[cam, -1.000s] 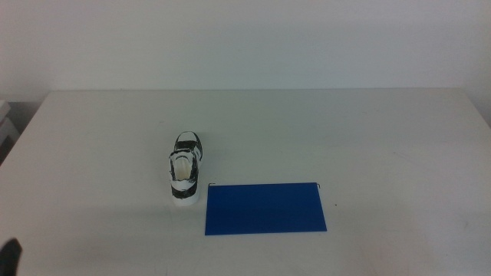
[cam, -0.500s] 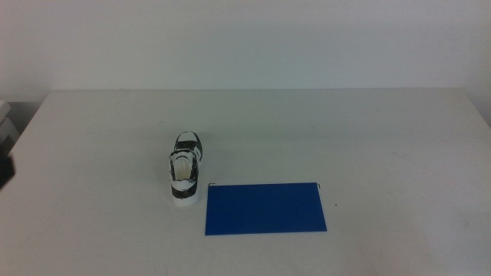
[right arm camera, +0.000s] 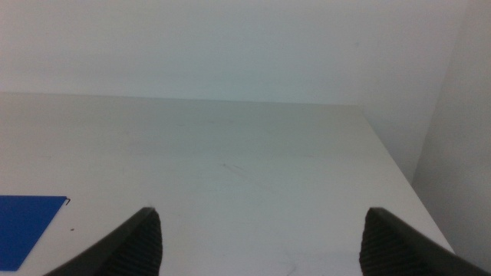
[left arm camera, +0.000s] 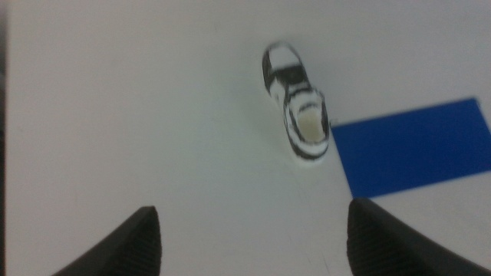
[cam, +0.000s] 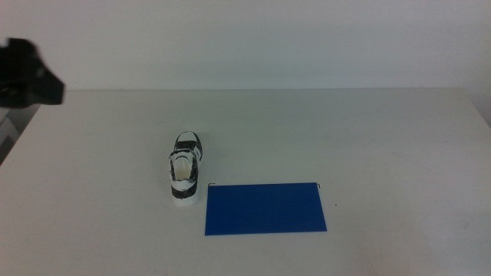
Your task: Use one arm to grab the shoe from the table and place it on the mat.
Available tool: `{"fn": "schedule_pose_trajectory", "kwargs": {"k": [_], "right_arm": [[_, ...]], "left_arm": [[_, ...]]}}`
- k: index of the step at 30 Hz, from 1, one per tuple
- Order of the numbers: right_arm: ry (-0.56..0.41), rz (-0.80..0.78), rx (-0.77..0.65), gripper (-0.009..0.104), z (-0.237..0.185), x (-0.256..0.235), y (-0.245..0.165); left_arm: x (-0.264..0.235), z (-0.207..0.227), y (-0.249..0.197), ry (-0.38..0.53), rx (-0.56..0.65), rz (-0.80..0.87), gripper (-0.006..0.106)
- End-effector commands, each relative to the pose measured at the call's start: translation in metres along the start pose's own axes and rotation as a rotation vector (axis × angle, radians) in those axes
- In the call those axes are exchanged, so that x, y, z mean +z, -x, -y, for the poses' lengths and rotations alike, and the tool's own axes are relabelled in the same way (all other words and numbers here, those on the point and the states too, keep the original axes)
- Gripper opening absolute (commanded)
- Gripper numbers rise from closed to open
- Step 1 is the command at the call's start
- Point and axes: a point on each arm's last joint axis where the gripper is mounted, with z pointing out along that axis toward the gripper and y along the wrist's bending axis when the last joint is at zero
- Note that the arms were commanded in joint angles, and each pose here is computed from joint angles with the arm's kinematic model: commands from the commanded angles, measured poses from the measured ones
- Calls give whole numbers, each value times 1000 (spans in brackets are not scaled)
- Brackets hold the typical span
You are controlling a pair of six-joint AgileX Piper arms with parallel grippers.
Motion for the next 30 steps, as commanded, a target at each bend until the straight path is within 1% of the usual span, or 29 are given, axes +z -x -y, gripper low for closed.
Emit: {"fn": "schedule_pose_trajectory", "kwargs": {"k": [1,10,15,22,25,28,30], "right_arm": [[-4,109,-21,66,0,-3,11],[-4,109,-21,66,0,-3,11],[-4,109,-21,66,0,-3,11],[-4,109,-21,66,0,-3,11],[-4,109,-21,66,0,-3,11],[-4,109,-21,66,0,-3,11],[-4,109,-21,66,0,-3,11]], "left_arm": [[-1,4,17,-29,-16,13,80],[50,1,32,-21,-21,-120,80],[76,0,41,-13,-30,-98,80],[106,0,49,-21,-122,-100,80],[119,0,59,-25,-106,-107,78],[132,2,72,-58,-93,-109,74],[144,3,77,-70,-88,-120,74]]}}
